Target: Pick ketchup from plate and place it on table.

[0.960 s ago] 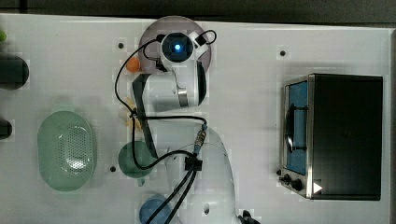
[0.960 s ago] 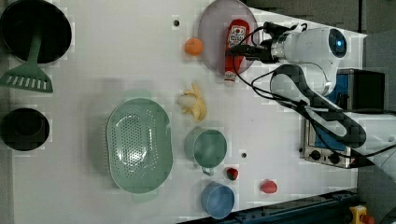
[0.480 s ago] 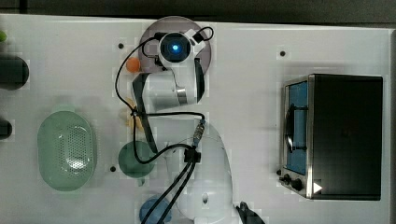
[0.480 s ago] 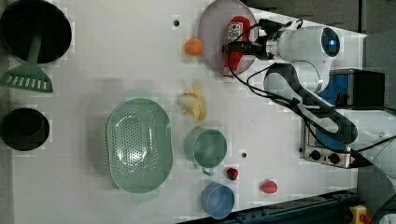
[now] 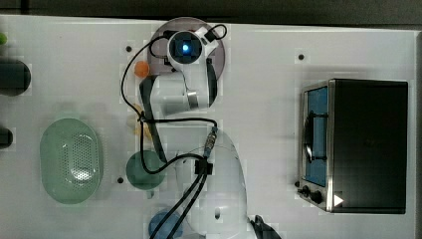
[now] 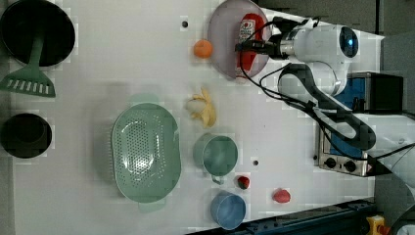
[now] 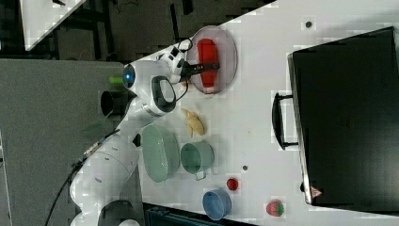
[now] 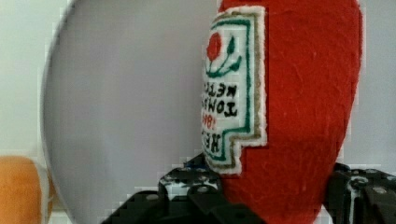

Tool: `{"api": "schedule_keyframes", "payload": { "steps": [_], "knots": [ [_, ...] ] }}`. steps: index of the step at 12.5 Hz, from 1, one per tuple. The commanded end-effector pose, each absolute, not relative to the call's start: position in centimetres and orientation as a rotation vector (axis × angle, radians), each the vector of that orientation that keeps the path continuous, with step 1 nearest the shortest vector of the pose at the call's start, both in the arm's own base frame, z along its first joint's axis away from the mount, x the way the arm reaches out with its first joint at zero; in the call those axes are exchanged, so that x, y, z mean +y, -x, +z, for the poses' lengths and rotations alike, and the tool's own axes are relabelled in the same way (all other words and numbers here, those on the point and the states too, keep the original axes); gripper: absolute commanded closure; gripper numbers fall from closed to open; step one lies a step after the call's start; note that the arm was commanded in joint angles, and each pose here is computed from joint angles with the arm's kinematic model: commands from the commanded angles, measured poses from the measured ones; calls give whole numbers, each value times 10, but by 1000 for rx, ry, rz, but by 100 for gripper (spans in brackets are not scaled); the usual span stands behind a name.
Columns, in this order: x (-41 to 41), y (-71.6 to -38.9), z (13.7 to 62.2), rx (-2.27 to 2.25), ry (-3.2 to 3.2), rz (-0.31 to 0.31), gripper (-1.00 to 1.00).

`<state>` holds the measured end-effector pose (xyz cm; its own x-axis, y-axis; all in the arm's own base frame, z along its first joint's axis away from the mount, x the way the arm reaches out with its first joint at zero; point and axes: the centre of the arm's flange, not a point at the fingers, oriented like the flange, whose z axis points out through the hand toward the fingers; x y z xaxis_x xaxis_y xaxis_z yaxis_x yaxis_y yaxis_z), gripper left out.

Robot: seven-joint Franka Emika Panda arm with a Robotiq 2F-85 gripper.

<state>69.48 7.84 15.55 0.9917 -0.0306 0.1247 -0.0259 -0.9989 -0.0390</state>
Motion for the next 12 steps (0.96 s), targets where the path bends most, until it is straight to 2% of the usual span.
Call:
{"api": "schedule_keyframes", "payload": {
  "steps": [1,3,5,7,9,12],
  "knots": [
    [75,-723,252,68,3082,-350,-21],
    [64,-725,297,118,3096,-306,-21],
    [47,-717,333,232,3053,-205,-21],
    [27,-705,365,324,3007,-146,-21],
    [5,-684,383,369,3022,-111,-21],
    [-19,-642,385,430,3045,-66,-21]
  ]
}}
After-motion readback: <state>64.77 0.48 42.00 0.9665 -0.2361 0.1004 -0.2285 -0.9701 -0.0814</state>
